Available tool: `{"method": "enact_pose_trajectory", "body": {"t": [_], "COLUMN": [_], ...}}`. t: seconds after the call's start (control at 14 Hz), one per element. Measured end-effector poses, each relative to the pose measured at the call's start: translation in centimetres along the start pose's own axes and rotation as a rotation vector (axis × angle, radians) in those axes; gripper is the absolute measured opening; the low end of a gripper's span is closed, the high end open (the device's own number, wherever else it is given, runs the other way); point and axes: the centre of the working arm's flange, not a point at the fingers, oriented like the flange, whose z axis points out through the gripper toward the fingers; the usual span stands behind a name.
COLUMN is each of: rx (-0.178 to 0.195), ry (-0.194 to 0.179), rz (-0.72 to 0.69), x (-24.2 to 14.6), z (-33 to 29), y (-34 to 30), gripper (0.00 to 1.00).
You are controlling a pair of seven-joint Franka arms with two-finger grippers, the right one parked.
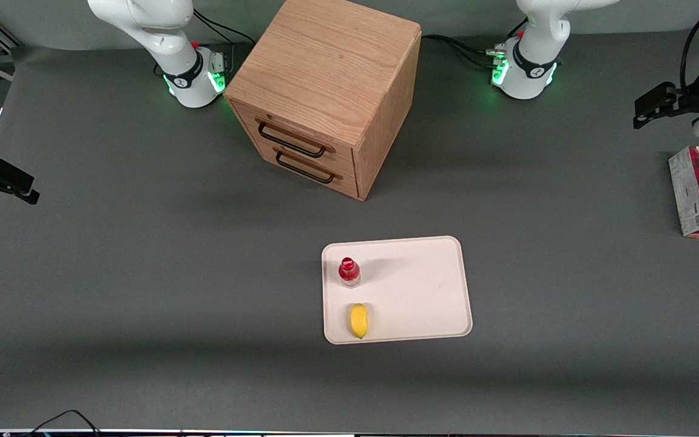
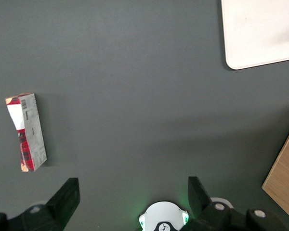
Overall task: Place red cookie box on tray
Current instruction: 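Move the open left gripper down over the red-and-white cookie box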
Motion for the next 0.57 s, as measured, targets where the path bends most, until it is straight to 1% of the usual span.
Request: {"method": "enact_pose_trajectory", "body": {"t": [0.21,0.43,0.57], "rx": [0.000,-0.002,-0.002], "ry": [-0.014,-0.023,-0.049], "rz": [0.025,0.020,0.000], "x": [0.5,0.4,0.3], "z": [0.1,0.0,0.5], "y": [1.2,0.9,-0.2], "gripper": [1.00,1.00,1.00]}}
